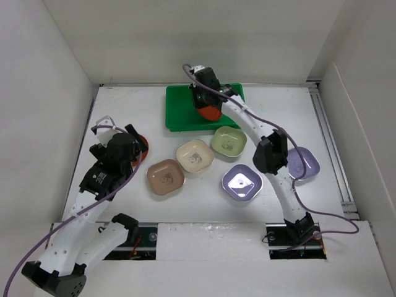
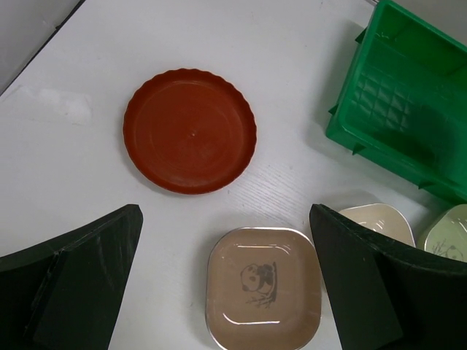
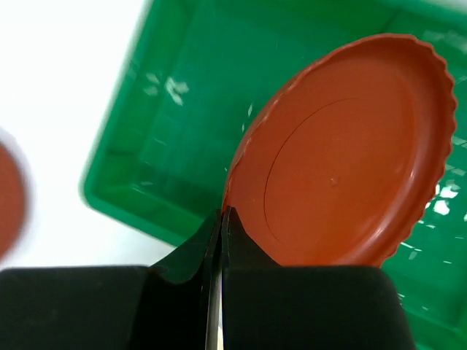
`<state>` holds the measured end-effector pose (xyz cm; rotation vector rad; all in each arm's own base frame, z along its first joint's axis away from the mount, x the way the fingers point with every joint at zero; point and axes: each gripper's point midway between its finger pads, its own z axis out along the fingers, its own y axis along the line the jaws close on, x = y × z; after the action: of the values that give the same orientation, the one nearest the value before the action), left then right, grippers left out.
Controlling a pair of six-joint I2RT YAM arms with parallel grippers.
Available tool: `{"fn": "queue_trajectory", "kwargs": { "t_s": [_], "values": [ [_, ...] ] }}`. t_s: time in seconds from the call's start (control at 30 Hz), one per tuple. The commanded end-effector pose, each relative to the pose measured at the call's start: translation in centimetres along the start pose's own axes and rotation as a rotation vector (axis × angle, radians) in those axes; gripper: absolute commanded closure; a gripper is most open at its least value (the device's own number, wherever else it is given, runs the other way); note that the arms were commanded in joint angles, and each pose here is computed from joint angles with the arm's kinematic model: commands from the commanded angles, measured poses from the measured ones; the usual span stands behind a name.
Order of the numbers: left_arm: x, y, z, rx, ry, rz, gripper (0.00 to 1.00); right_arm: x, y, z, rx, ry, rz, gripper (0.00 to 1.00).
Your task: Place the plates into the plastic bin on the countertop
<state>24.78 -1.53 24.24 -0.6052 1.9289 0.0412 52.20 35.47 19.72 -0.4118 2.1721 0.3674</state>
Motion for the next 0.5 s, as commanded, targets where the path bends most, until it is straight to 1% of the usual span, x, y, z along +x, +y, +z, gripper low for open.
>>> {"fn": "queue_trajectory", "kwargs": {
  "t_s": [0.0,0.1,0.13,0.2,0.23,0.27,0.3,0.33,0.37,0.4,0.43,0.47],
  "values": [
    [-1.1,0.0,-0.2,-0.008,-0.032,-0.027,0.00,-0.9,-0.7,0.9,0.019,-0.037,-0.022,1.00],
    [-1.1,0.0,-0.2,-0.008,-0.032,-0.038,0.00,-1.1,-0.5,1.7,0.017,-0.049,-0.011,1.00],
    [-1.1,0.0,-0.2,-0.008,-0.032,-0.038,0.00,-0.1,-0.7,2.6,0.020,-0.028,-0.012,1.00],
    [-1.1,0.0,-0.2,-0.008,-0.032,-0.038,0.00,0.4,-0.7,3.2,0.022,-0.021,-0.013,1.00],
    [-1.0,-0.1,0.0,-0.012,-0.027,-0.032,0.00,0.6,-0.7,3.5,0.022,-0.017,-0.013,0.93],
    [-1.0,-0.1,0.0,-0.012,-0.027,-0.032,0.00,0.3,-0.7,3.6,0.020,-0.028,-0.012,0.84],
    [-1.0,-0.1,0.0,-0.012,-0.027,-0.032,0.00,0.3,-0.7,3.6,0.020,-0.028,-0.012,0.73],
    [-1.0,-0.1,0.0,-0.012,-0.027,-0.032,0.00,0.6,-0.5,3.8,0.010,-0.023,-0.004,0.41],
    [-0.8,-0.1,0.2,-0.017,-0.020,-0.026,0.00,1.3,0.2,4.1,-0.004,-0.010,0.004,0.31],
    [-0.5,-0.1,0.4,-0.027,-0.008,-0.013,0.00,0.3,0.5,3.2,-0.017,-0.029,0.006,0.31],
    [-0.6,0.1,0.4,-0.038,-0.017,-0.013,0.00,0.4,1.4,3.2,-0.032,-0.042,-0.001,0.14],
    [-0.3,0.3,0.6,-0.056,-0.009,-0.009,0.00,-1.8,2.4,1.2,-0.052,-0.100,0.008,0.00]
  ]
}}
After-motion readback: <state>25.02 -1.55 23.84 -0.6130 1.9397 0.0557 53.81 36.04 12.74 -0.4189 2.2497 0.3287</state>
